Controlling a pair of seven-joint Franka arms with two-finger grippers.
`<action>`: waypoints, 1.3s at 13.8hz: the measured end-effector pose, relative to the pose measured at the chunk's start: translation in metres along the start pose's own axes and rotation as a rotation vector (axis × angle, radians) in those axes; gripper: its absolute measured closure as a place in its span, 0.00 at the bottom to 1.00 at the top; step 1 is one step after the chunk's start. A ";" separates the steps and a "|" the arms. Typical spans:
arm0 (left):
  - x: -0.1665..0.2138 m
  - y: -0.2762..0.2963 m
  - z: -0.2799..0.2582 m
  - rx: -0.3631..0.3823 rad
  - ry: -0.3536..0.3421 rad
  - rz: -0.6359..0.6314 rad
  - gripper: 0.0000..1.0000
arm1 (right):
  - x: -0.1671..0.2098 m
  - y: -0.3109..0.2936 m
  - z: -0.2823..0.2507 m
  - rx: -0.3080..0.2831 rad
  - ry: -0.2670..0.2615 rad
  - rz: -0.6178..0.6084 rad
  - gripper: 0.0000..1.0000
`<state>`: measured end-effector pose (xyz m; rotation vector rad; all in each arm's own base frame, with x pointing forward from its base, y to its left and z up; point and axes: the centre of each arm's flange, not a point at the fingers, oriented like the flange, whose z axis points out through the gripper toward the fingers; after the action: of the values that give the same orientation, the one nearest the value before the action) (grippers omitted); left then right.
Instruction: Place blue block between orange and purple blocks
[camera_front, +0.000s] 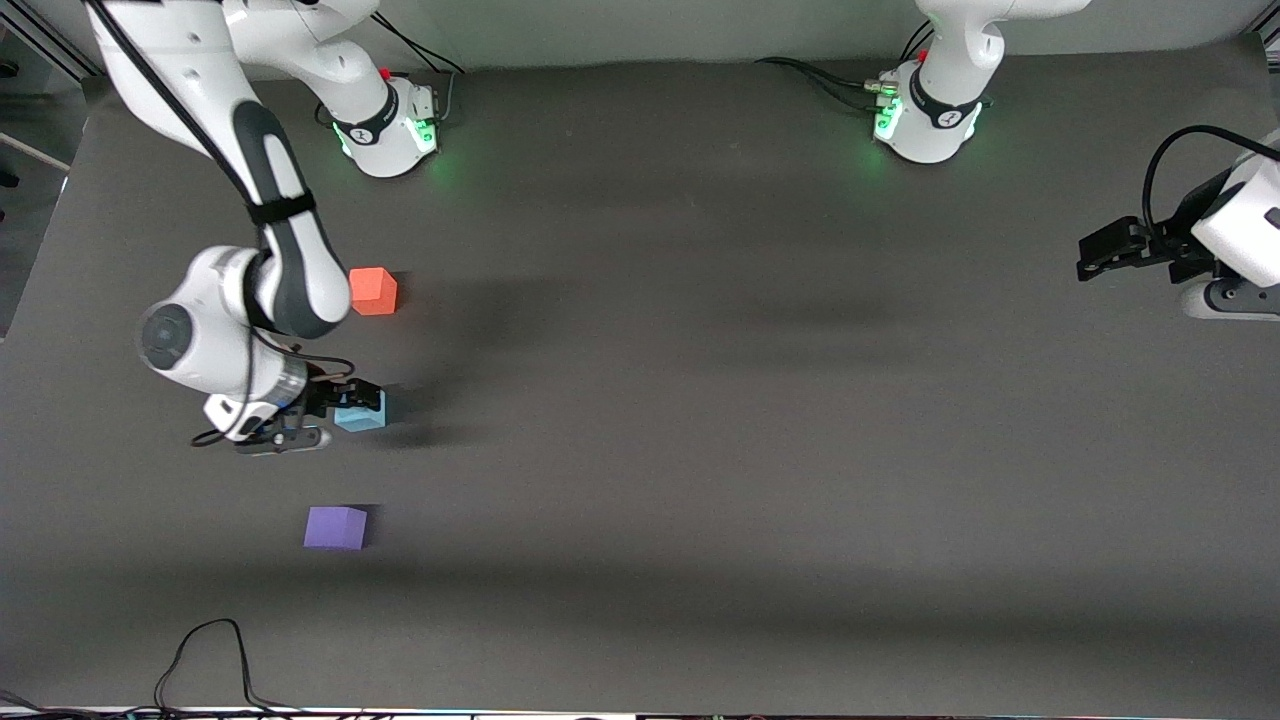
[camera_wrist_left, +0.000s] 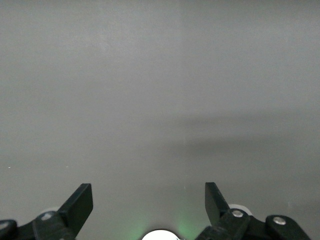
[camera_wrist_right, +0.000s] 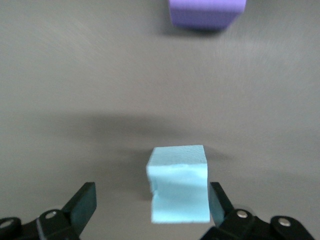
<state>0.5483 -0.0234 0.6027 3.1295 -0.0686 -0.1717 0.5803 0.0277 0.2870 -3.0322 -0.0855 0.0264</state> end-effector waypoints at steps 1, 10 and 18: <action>0.000 0.000 0.000 0.000 0.000 0.000 0.00 | 0.002 0.001 -0.033 0.031 0.019 0.003 0.00; 0.000 0.000 0.000 0.000 0.001 0.000 0.00 | -0.018 0.015 -0.279 0.108 0.027 -0.011 0.00; 0.000 0.000 0.000 0.000 0.002 0.000 0.00 | -0.058 -0.037 -0.307 -0.038 0.031 0.051 0.00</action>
<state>0.5486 -0.0234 0.6028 3.1297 -0.0686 -0.1683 0.5266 0.0285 0.5973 -3.0712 -0.0058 -0.0181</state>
